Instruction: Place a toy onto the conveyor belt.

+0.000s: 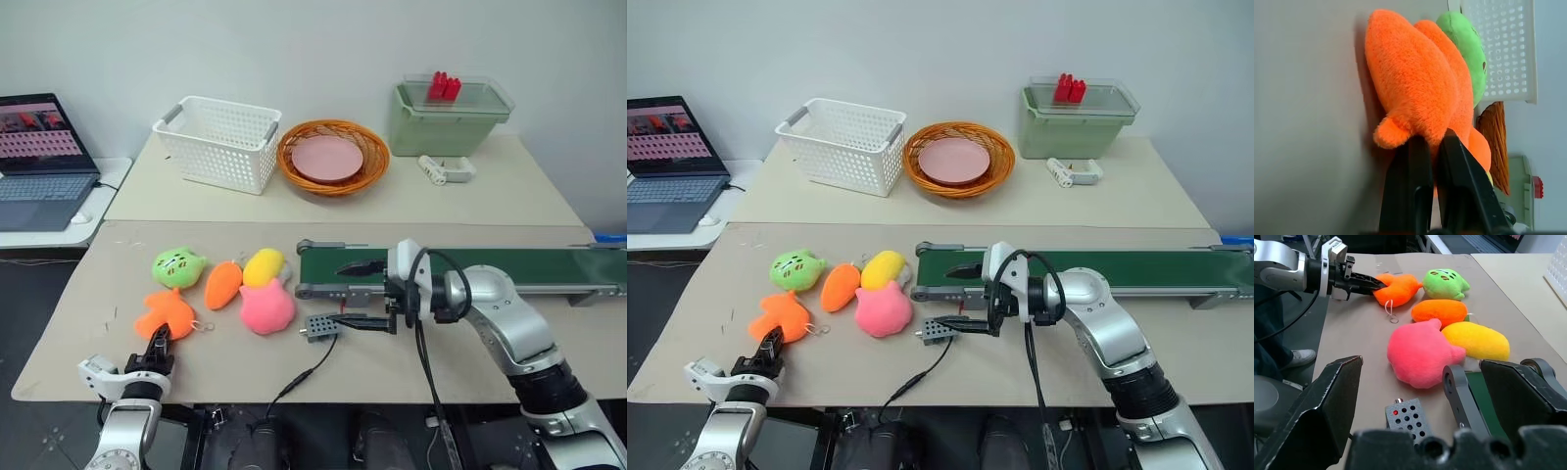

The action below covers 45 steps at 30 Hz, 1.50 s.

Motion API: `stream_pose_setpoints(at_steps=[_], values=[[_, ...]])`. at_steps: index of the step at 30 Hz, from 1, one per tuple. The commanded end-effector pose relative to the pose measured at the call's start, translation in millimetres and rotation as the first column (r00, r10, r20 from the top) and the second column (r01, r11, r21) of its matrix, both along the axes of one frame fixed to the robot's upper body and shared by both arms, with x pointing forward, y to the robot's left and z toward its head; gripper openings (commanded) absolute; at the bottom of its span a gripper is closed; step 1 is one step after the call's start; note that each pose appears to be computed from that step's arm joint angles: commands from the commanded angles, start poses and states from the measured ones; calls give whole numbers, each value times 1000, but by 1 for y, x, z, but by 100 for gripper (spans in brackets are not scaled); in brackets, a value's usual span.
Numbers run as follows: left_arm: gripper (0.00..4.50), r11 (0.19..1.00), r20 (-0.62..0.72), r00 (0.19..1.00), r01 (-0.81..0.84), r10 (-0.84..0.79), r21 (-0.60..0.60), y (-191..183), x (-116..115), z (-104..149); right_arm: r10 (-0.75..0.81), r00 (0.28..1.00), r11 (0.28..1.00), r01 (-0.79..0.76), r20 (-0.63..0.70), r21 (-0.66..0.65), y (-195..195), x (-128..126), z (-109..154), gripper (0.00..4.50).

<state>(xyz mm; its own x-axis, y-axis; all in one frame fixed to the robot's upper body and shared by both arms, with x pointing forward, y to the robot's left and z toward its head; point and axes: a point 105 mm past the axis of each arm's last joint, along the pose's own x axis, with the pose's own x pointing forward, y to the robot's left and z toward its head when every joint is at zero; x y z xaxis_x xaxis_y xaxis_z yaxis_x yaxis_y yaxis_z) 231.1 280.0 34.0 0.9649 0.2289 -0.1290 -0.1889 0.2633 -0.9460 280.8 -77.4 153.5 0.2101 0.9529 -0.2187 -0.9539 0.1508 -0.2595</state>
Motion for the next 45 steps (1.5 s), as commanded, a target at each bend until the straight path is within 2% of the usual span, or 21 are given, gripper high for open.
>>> stream_pose_setpoints(at_steps=[1,4,6,9,11,13,14,15,16,17,18,19,20,22,24,26,30,36,40,45], values=[[14,992,119,990,-88,78,88,9,-2,44,-5,998,1000,4,58,17,-3,4,12,450],[14,987,205,976,-98,71,125,-1,3,79,-6,998,1000,5,56,20,-3,7,12,450],[14,982,266,964,-40,-10,183,-18,10,107,-9,998,1000,8,55,28,-3,9,13,450],[14,975,301,951,9,-78,224,-33,14,126,-12,998,999,10,56,31,-4,11,14,450],[14,956,299,948,19,-111,292,-39,18,137,-20,998,999,18,58,32,-6,13,13,450],[14,880,253,954,20,-158,474,-46,32,150,-47,997,998,45,55,38,-10,17,14,450],[14,765,184,959,46,-213,643,-55,44,157,-67,996,997,65,51,44,-14,18,14,450],[14,613,125,959,60,-255,788,-62,56,162,-88,995,995,86,46,49,-17,19,14,450],[14,402,62,945,77,-321,912,-75,68,166,-113,993,993,111,45,51,-22,20,13,450],[14,146,1,923,60,-385,987,-91,80,169,-138,989,989,135,45,55,-26,21,13,450],[14,-99,-56,889,13,-455,995,-109,87,169,-160,986,986,157,48,58,-29,21,13,450],[14,-256,-106,864,-27,-492,966,-121,90,166,-173,984,984,169,50,60,-31,22,13,450],[14,-363,-118,831,-106,-543,926,-134,92,170,-184,981,981,181,53,64,-33,21,14,450],[14,-504,-141,776,-248,-614,827,-156,92,176,-201,978,978,198,57,65,-36,19,14,450],[14,-656,-217,706,-437,-674,616,-181,84,169,-226,972,973,222,63,64,-39,18,13,450],[14,-703,-288,653,-564,-701,432,-196,78,156,-253,965,966,248,66,71,-43,19,13,450],[14,-665,-370,576,-724,-729,183,-212,71,128,-314,946,948,308,82,82,-50,24,15,450],[14,-664,-469,562,-744,-681,73,-207,86,100,-359,928,931,349,98,105,-56,23,21,450],[14,-723,-506,618,-691,-601,15,-202,113,87,-382,918,922,371,102,114,-59,19,23,450],[14,-746,-531,638,-666,-558,-16,-205,129,75,-395,913,917,384,103,112,-61,16,24,450]])
